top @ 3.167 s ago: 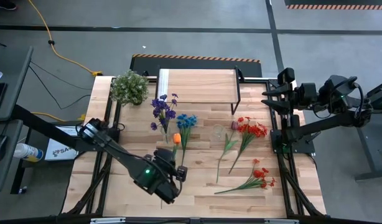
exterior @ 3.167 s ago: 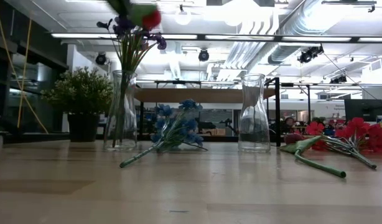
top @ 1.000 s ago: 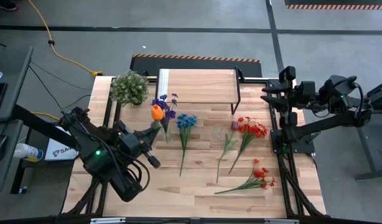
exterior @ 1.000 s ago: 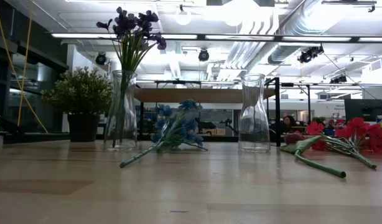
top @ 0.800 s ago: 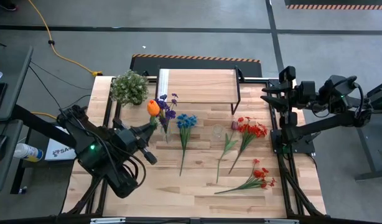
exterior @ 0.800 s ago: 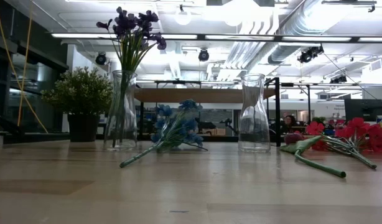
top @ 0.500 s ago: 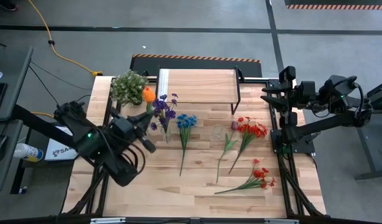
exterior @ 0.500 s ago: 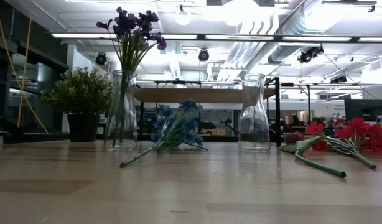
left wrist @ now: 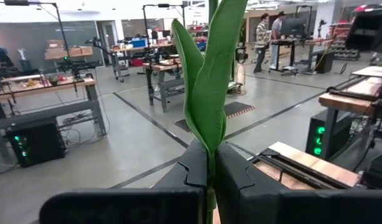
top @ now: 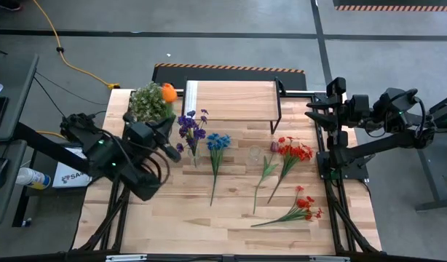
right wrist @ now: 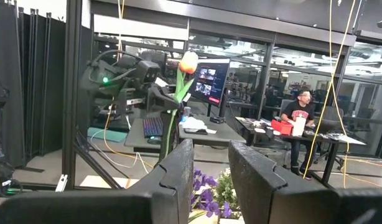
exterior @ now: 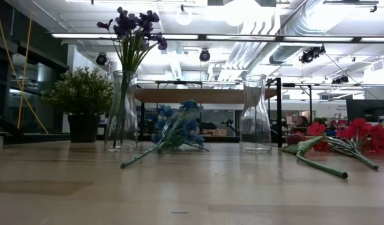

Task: Pick and place flowers into a vace then onto a shelf
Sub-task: Put the orange tulip into the left transparent vase

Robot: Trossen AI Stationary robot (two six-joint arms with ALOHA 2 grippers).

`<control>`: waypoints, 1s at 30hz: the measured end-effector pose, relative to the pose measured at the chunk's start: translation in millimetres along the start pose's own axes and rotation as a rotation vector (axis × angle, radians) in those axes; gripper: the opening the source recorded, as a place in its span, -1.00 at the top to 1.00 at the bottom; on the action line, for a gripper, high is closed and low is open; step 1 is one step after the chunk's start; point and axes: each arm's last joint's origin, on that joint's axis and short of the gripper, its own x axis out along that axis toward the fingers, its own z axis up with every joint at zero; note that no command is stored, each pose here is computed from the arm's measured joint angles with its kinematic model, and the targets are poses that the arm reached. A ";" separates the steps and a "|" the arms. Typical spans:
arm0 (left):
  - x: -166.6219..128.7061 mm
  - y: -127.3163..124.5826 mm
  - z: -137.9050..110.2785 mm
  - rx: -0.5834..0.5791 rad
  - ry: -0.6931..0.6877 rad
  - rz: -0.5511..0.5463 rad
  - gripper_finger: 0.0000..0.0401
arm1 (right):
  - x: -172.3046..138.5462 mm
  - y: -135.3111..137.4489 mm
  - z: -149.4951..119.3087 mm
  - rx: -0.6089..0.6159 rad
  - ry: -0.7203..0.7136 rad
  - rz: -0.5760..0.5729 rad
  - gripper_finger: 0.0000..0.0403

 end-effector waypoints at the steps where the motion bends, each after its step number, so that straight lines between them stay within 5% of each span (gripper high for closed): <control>1: -0.3 3.8 2.2 -0.010 -0.001 -0.001 0.79 | -0.1 -0.1 0.2 0.000 -0.001 0.000 0.53; 18: -0.4 39.4 20.0 0.011 -0.003 0.000 0.79 | -0.1 -0.8 -0.2 0.000 0.004 -0.025 0.53; 30: -0.4 37.9 19.3 -0.019 -0.002 -0.001 0.79 | -0.1 -1.1 -0.2 0.000 0.006 -0.037 0.53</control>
